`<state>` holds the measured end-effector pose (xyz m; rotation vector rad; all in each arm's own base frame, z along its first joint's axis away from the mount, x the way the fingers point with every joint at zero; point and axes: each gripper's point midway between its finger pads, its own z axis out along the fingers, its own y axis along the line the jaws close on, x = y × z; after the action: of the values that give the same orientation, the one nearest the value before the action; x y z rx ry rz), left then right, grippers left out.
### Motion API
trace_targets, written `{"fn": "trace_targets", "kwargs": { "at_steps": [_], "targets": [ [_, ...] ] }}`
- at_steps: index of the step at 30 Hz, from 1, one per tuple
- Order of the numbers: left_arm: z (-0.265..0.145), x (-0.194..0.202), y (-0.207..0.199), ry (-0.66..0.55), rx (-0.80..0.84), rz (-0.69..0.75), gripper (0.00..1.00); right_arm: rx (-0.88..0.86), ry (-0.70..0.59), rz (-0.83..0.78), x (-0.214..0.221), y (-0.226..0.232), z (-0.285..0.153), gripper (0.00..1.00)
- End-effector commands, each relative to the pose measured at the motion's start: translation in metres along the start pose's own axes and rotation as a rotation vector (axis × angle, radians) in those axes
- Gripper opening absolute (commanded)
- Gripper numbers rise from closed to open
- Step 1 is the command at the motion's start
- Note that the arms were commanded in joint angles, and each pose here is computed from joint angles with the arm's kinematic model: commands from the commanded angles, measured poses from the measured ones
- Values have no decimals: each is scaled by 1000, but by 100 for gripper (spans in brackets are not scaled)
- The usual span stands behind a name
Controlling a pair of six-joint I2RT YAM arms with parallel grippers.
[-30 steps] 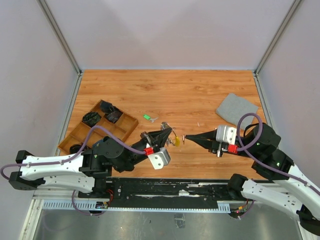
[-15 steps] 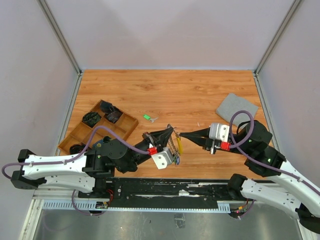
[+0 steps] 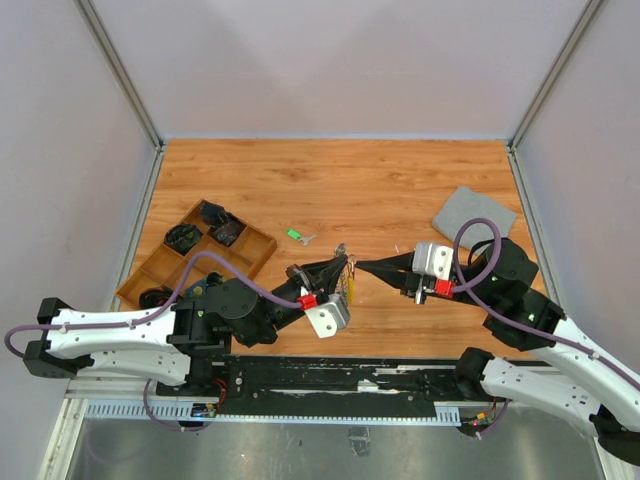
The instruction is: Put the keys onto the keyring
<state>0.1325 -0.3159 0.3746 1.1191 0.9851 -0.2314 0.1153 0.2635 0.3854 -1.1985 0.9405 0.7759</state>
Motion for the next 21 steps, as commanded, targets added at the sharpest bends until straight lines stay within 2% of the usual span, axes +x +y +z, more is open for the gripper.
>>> {"fn": "trace_targets", "kwargs": {
  "at_steps": [1, 21],
  "targets": [
    [-1, -18, 16, -52, -58, -52, 1, 51, -5, -18, -1, -11, -1, 1],
    [-1, -15, 15, -42, -61, -50, 1, 120, 55, 39, 11, -22, -1, 1]
  ]
}}
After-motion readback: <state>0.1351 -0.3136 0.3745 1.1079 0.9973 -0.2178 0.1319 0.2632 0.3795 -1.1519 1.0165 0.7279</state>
